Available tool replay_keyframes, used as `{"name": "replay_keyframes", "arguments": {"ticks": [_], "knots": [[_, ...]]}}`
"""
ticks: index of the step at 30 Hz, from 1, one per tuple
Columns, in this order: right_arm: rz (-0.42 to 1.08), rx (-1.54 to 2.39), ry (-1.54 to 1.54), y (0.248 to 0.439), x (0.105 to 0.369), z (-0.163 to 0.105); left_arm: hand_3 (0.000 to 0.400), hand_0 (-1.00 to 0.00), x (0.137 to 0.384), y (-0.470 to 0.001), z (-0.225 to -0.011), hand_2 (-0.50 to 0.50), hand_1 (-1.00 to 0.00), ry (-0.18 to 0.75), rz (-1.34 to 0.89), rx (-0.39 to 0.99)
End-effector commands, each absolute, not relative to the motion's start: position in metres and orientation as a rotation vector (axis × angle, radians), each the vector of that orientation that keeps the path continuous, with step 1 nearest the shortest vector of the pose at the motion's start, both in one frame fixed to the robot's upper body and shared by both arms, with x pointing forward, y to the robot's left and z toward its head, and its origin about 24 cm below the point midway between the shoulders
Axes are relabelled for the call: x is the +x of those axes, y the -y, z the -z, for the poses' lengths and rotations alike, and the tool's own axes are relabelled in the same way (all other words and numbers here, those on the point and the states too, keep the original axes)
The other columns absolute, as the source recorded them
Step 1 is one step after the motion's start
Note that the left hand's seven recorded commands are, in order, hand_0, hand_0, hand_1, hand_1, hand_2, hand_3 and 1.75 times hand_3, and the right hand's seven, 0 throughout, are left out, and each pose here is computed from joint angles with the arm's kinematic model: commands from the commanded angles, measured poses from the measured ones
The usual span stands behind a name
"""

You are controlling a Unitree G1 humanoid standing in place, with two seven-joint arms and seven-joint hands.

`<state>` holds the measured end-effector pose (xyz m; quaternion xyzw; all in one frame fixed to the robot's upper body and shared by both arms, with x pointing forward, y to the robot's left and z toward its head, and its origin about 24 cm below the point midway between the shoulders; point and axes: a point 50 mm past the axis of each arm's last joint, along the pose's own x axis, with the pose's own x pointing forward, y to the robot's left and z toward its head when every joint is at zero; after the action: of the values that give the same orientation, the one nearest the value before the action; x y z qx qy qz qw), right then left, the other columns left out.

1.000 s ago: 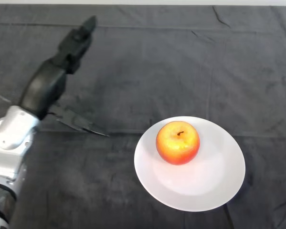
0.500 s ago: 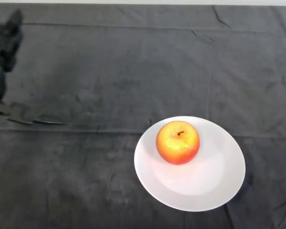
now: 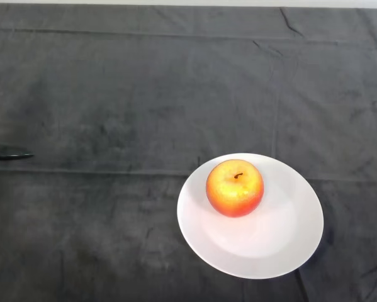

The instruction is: Move the apple to the plate

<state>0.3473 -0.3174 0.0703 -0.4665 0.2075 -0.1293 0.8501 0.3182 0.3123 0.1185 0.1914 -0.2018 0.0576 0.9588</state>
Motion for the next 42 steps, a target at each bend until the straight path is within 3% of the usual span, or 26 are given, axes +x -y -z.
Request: {"name": "replay_keyframes", "arguments": {"ticks": [1,24,42], "knots": [[0.278,-0.972,-0.478,0.325,0.339,-0.062,0.000,0.00,0.311,-0.339,-0.139,0.00,0.00,0.454,-0.215,0.424],[0.278,-0.974,-0.478,0.325,0.339,-0.061,0.000,0.00,0.269,-0.400,-0.123,0.00,0.00,0.341,-0.626,0.423],[0.278,-0.974,-0.478,0.325,0.339,-0.061,0.000,0.00,0.263,-0.412,-0.119,0.00,0.00,0.289,-0.798,0.383]]}}
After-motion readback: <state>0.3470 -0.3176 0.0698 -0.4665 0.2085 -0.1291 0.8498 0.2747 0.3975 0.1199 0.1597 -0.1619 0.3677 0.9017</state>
